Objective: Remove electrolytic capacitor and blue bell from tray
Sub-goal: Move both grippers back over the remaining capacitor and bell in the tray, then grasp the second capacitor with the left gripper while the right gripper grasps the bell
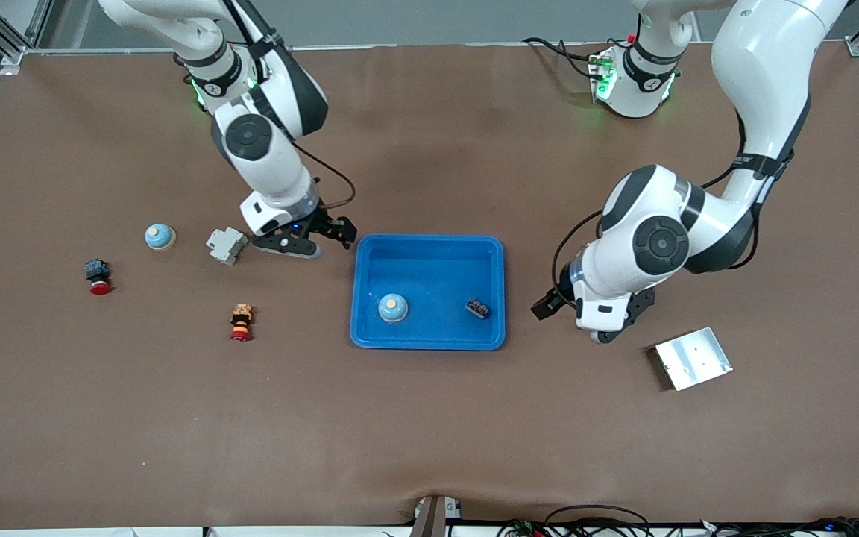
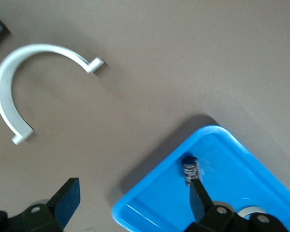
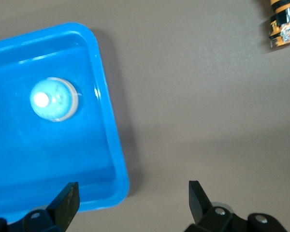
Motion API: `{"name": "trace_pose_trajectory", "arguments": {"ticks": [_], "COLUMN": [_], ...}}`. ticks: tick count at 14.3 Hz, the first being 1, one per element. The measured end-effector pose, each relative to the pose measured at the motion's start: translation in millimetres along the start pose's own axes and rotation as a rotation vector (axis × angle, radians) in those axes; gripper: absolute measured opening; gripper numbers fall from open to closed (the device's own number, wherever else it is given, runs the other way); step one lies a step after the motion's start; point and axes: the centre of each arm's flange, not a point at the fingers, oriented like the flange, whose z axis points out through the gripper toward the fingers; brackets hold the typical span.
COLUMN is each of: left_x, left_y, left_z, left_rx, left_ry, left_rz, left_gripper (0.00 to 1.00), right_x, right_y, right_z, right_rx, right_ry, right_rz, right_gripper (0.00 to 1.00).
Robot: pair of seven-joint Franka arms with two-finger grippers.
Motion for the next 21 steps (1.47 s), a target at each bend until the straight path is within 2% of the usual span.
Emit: {"name": "trace_pose_trajectory", "arguments": {"ticks": [4, 8, 11, 15, 21], "left_x": [-12.9, -26.6, -35.8, -35.9, -52.6], "left_y": [20.4, 39.6, 55.2, 69.8, 80.9], "left_z": [11.2, 33.5, 43.7, 67.4, 98.0], "left_rx": [-0.005, 0.016, -0.003, -0.077, -0.096], "left_ry": [-0.008, 0.031, 0.035, 0.024, 0.032], "left_rz": [-0.094, -0.178, -0.212, -0.264, -0.300], "left_gripper": [1.00, 1.00, 1.00, 1.00, 1.00], "right_x": [6.4, 13.3, 31.6, 43.2, 48.0], "right_y": [-65.4, -94.8, -107.4, -113.0, -114.0], "right_z": [16.3, 59.0, 83.9, 107.0, 117.4], "right_rx": [0.010, 0.004, 0.001, 0.009, 0.000], "right_ry": [-0.002, -0.025, -0.011, 0.006, 0.019], "right_rz": [0.070, 0.079, 0.073, 0.068, 0.055], "right_gripper": [1.00, 1.00, 1.00, 1.00, 1.00]}}
